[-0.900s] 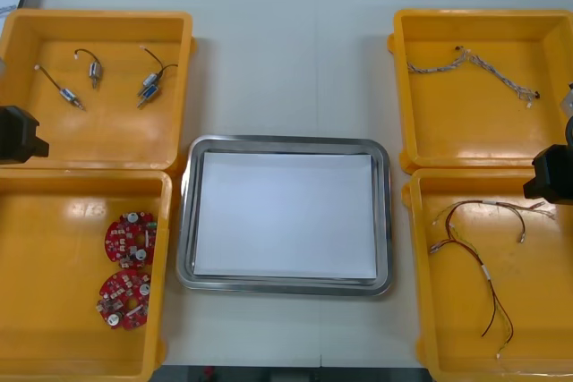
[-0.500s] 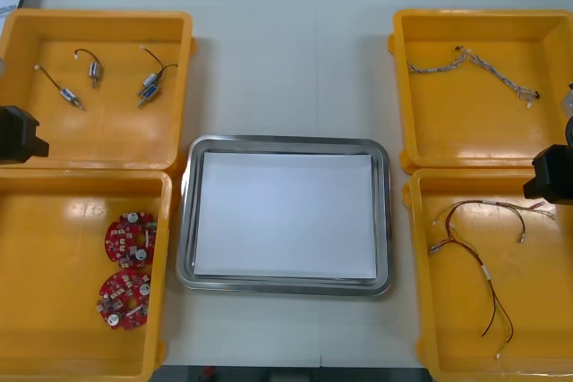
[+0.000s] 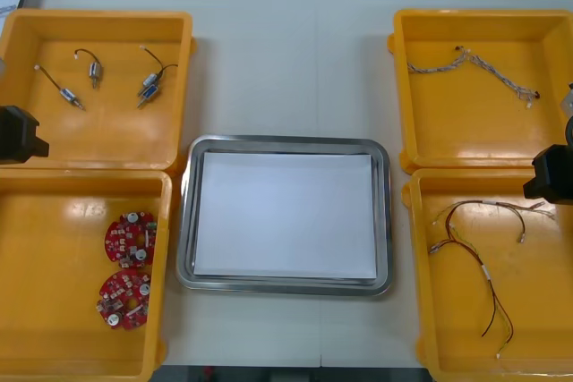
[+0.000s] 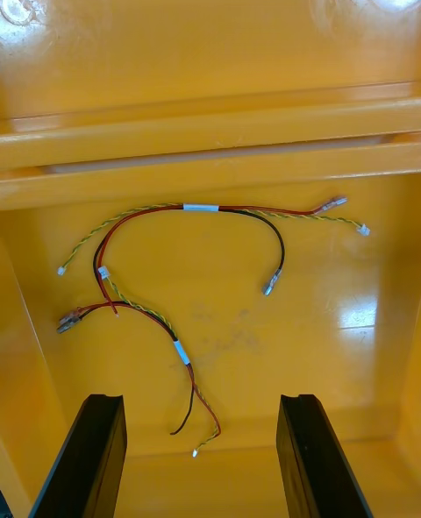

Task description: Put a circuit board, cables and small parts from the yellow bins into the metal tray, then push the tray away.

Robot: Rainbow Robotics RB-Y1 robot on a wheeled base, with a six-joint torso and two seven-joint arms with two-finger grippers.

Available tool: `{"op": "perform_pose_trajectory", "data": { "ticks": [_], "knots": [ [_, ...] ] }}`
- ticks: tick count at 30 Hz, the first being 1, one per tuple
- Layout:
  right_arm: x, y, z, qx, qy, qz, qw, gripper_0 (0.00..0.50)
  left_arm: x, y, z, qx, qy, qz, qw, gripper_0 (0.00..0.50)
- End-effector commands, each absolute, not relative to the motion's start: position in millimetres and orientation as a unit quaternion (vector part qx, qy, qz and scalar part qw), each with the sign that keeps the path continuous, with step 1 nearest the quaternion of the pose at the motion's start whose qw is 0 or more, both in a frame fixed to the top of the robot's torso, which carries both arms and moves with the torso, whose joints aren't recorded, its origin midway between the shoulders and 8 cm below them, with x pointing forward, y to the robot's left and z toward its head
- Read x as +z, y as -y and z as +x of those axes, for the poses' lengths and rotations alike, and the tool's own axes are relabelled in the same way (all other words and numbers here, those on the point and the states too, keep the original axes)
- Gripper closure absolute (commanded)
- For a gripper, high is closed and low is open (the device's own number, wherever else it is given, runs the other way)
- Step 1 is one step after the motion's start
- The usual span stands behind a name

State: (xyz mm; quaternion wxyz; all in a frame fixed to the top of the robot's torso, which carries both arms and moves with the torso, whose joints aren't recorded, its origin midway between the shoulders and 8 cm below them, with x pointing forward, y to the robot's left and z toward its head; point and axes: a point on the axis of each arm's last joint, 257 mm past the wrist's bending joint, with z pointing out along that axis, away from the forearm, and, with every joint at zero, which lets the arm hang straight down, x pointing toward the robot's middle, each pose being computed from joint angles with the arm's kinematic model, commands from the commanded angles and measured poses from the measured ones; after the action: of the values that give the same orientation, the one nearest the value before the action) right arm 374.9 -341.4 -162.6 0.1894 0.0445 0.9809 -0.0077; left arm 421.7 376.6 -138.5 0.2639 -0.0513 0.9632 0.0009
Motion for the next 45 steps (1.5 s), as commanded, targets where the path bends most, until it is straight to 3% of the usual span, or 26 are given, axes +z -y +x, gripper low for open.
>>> {"op": "perform_pose_trajectory", "data": {
  "ticks": [1, 45],
  "knots": [
    [-167.5, 336.7, 368.7, -0.013, -0.983, 0.006, 0.183, 0.000, -121.8, -390.2, 420.9, 0.031, -0.959, -0.010, 0.282, 0.000],
    [-167.5, 336.7, 368.7, -0.013, -0.983, 0.006, 0.183, 0.000, -121.8, -390.2, 420.9, 0.031, -0.959, -0.010, 0.282, 0.000]
  ]
}}
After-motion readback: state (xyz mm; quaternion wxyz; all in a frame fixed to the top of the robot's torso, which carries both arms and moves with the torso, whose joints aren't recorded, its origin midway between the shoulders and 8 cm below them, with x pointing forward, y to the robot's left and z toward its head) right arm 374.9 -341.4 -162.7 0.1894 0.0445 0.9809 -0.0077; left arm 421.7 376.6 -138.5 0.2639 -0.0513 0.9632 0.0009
